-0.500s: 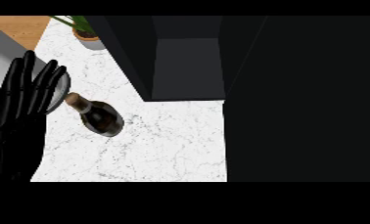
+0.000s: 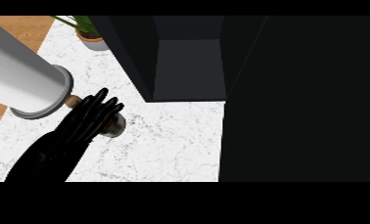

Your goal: Pick up the wine, place it into the cabinet and close the cabinet

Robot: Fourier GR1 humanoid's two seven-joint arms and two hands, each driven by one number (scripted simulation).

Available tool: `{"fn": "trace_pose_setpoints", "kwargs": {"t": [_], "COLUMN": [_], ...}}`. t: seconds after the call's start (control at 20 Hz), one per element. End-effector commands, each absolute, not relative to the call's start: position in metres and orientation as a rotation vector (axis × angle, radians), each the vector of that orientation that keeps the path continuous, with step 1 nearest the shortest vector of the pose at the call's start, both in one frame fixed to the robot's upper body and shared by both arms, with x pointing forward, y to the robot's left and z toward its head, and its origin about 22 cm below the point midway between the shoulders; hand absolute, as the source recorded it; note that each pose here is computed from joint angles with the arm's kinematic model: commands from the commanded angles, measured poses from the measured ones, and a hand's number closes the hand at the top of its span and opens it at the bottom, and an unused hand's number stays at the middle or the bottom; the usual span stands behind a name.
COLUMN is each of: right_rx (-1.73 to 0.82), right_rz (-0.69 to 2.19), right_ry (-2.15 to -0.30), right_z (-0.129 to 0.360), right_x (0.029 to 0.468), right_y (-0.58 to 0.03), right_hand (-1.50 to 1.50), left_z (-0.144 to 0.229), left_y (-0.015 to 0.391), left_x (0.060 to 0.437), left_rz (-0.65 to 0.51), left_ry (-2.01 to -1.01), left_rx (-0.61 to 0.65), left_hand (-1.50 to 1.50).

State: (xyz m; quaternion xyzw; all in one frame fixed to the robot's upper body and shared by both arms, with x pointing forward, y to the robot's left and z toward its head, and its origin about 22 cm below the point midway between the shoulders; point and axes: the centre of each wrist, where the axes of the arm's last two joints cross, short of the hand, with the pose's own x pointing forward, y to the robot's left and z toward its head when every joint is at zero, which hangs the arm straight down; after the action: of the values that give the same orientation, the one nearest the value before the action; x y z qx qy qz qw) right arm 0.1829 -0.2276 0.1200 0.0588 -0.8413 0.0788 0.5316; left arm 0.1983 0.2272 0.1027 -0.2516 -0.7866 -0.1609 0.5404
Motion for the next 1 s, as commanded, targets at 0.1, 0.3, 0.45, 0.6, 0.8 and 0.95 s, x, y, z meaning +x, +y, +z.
{"fn": "trace_pose_setpoints", "kwargs": {"t": [0.1, 0.3, 0.45, 0.6, 0.8, 0.95], "right_rx": [0.241, 0.24, 0.244, 0.241, 0.235, 0.238], "right_rz": [0.252, 0.281, 0.264, 0.28, 0.257, 0.258], "right_ry": [-1.928, -1.916, -1.922, -1.916, -1.916, -1.926], "right_z": [0.123, 0.155, 0.172, 0.178, 0.184, 0.19], "right_x": [0.153, 0.146, 0.141, 0.133, 0.136, 0.138], "right_y": [-0.239, -0.233, -0.213, -0.226, -0.224, -0.206], "right_hand": [-1.5, -1.5, -1.5, -1.5, -1.5, -1.5], "left_z": [0.112, 0.127, 0.148, 0.163, 0.17, 0.177], "left_y": [0.243, 0.24, 0.251, 0.259, 0.262, 0.249], "left_x": [0.18, 0.165, 0.149, 0.14, 0.154, 0.146], "left_rz": [-0.428, -0.428, -0.45, -0.431, -0.372, -0.36], "left_ry": [-1.71, -1.694, -1.707, -1.7, -1.712, -1.698], "left_rx": [-0.846, -0.88, -0.885, -0.877, -0.852, -0.863], "left_hand": [-1.5, -1.5, -1.5, -1.5, -1.5, -1.5]}}
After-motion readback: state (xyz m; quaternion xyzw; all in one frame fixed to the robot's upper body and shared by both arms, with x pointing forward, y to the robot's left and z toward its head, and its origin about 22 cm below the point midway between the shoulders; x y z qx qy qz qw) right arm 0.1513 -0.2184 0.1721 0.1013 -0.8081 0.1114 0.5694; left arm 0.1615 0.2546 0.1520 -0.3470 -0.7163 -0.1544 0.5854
